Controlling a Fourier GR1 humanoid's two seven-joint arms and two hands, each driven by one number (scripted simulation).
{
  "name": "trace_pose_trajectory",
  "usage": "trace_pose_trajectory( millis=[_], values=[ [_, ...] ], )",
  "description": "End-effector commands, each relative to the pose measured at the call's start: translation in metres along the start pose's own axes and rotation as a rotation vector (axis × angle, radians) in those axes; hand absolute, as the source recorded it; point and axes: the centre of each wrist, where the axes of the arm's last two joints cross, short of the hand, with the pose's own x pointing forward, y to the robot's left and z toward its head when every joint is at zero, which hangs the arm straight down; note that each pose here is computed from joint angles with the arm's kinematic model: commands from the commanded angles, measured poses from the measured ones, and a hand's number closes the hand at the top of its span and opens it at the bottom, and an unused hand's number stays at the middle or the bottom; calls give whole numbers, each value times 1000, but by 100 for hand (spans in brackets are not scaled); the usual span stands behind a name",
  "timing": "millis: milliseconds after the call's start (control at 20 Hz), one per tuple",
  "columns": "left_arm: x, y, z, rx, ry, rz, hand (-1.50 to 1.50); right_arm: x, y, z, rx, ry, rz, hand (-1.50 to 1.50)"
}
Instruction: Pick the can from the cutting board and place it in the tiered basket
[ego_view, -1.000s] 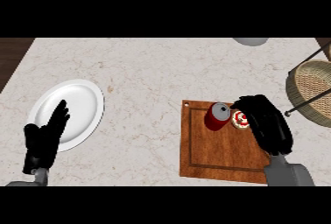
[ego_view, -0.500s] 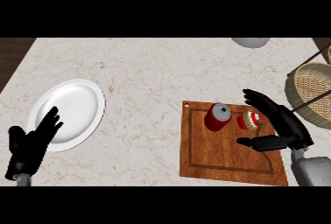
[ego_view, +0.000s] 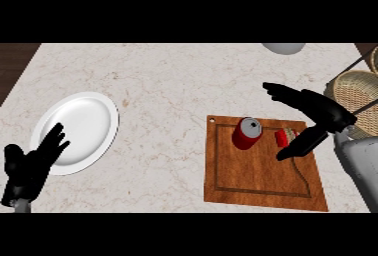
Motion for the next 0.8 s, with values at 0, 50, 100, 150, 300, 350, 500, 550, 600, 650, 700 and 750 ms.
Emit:
trace_pose_trajectory(
  millis=[0,50,100,150,300,350,500,550,600,650,700,750],
  values=[
    [-13,12,4,-2,26,6,0,51,3,-19,71,40,41,-150],
    [-8,8,11,9,16,-16,0,33,1,-31,52,40,28,-150],
    [-4,8,11,-6,16,11,0,46,-1,-13,88,54,11,-150],
    [-8,12,10,9,17,-1,0,40,10,-37,95,83,22,-150],
    [-10,11,9,16,22,15,0,60,8,-31,186,137,44,-150],
    [-13,0,6,11,23,-5,0,54,-11,-28,201,163,51,-150],
    [4,10,-1,24,20,5,0,51,-17,-32,190,218,93,-150],
    [-27,9,14,10,12,-3,0,46,6,-29,185,226,109,-150],
    [4,-1,10,-3,-1,6,0,45,-27,-25,180,245,104,-150],
    [-10,3,-5,34,35,-3,0,46,-7,-30,182,269,123,-150],
    [-12,10,9,22,8,-1,0,38,-18,-19,182,301,135,-150],
    [10,11,9,19,7,4,0,44,-21,-40,182,304,136,-150]
  ],
)
